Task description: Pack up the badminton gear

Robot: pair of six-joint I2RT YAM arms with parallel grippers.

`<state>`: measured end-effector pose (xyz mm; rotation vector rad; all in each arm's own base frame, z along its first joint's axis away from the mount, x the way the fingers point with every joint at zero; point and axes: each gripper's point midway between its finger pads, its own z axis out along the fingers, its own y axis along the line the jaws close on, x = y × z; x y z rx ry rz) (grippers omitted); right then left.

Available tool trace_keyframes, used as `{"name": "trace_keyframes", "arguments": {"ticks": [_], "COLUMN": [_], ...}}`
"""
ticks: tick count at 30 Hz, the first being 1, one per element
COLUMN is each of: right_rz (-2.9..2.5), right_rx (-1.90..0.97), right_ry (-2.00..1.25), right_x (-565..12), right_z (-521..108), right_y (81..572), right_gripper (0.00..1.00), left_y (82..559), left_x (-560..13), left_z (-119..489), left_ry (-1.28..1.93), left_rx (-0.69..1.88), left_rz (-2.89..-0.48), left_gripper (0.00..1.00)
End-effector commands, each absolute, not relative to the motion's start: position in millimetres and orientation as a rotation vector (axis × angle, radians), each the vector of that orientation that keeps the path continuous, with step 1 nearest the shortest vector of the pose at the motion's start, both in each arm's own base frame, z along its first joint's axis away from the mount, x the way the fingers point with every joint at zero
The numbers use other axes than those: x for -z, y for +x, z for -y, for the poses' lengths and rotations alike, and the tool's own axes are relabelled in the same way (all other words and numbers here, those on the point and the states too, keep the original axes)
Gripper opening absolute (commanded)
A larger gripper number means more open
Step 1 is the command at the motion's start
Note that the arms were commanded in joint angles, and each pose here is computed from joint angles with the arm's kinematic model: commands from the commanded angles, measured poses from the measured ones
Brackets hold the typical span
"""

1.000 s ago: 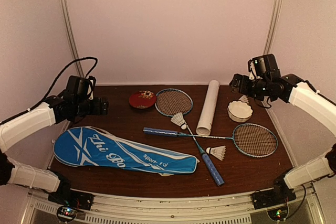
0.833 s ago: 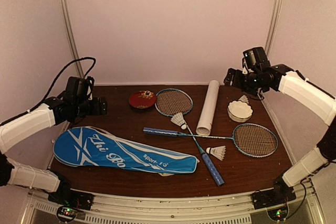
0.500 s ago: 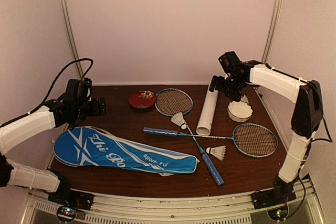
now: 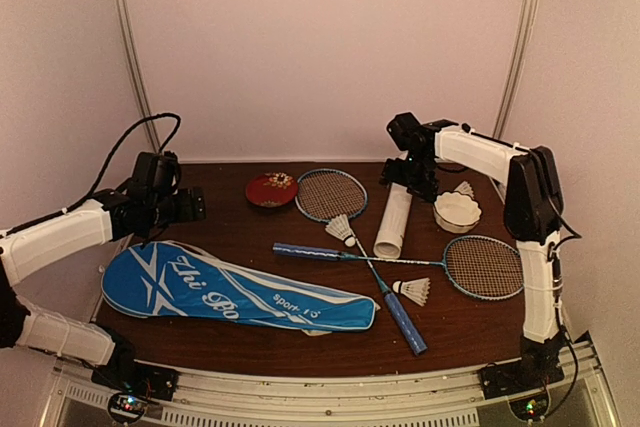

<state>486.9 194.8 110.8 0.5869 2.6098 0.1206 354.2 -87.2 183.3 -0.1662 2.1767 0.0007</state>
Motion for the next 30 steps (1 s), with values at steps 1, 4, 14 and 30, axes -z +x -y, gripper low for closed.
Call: {"name": "trace_keyframes", "arguments": {"ticks": [1, 4, 14, 30], "right_rz": [-2.597, -2.598, -2.641, -2.613], "right_rx": [-0.051, -0.038, -0.011, -0.144], "right_ry": [0.623, 0.641, 0.706, 0.730], "right_x": [-107.9, -100.2, -63.1, -70.2], "right_z": [-190.8, -191.4, -186.4, -191.8], "right_y": [497.1, 505.8, 515.5, 521.7], "right_gripper": [1.00, 0.99, 0.94, 0.65], "left_y": [361.7, 362.7, 365.1, 367.6], "left_x": [-190.1, -187.2, -179.2, -179.8], "left_z": [89.4, 89.1, 90.0, 99.4], "left_ry": [-0.197, -0.198, -0.193, -0.132], "left_rx": [0.012, 0.004, -0.010, 0.023], "left_rz": [-2.129, -2.134, -2.151, -2.163], "left_gripper": [0.98, 0.98, 0.98, 0.98]}}
